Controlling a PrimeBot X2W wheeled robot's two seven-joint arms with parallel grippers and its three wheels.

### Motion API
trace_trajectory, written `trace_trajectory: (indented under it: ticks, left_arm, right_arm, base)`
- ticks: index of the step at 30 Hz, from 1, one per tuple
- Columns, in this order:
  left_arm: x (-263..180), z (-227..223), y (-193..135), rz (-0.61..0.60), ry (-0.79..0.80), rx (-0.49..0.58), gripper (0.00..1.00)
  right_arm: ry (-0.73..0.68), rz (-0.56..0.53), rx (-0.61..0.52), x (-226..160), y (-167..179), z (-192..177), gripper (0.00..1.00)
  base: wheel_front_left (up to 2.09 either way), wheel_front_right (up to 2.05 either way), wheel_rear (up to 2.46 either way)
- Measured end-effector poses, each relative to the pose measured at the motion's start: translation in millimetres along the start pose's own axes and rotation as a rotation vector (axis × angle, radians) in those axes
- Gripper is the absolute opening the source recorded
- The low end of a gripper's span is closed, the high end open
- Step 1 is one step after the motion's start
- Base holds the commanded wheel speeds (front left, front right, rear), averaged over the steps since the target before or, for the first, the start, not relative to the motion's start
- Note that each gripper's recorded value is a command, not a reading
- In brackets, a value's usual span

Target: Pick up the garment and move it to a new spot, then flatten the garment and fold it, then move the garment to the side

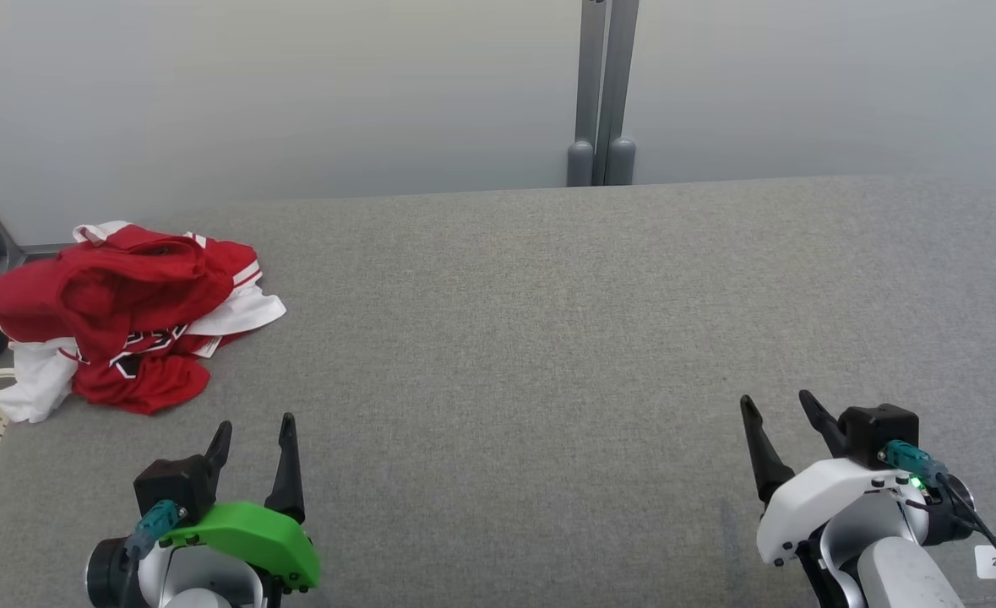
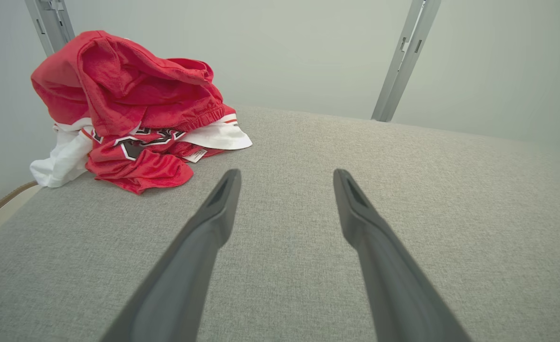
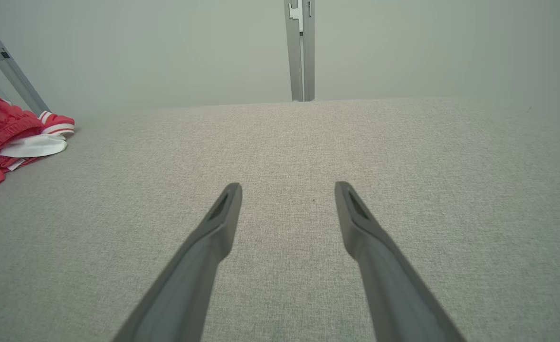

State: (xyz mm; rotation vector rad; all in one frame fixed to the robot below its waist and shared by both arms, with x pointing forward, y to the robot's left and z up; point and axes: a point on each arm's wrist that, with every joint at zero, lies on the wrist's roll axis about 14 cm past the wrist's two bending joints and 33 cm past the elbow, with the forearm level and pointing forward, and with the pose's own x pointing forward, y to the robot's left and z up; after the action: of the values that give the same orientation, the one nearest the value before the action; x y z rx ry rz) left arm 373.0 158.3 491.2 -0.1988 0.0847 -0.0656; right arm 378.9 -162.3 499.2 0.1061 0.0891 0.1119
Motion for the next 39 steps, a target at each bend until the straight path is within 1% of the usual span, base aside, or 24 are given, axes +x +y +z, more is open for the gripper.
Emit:
trace_trajectory:
  ticks: [20, 34, 39]
  left_arm:
    - [-2.5, 5.9, -2.6, -0.013, -0.033, 0.135, 1.00]
    - [-3.1, 5.0, 0.1, -0.009, -0.028, 0.135, 1.00]
    - [-4.9, 12.1, 10.7, 0.039, -0.058, 0.114, 1.00]
  right_arm:
    - [0.000, 0.018, -0.148, -0.7, 4.2, -0.9, 1.00]
    - [0.002, 0.025, -0.146, 0.5, 6.6, -2.1, 1.00]
    - [0.000, 0.042, -0.140, 3.9, 12.2, -2.1, 1.00]
  base:
    - [0.00, 0.00, 0.00]
    - [0.00, 0.00, 0.00]
    - [0.00, 0.00, 0.00]
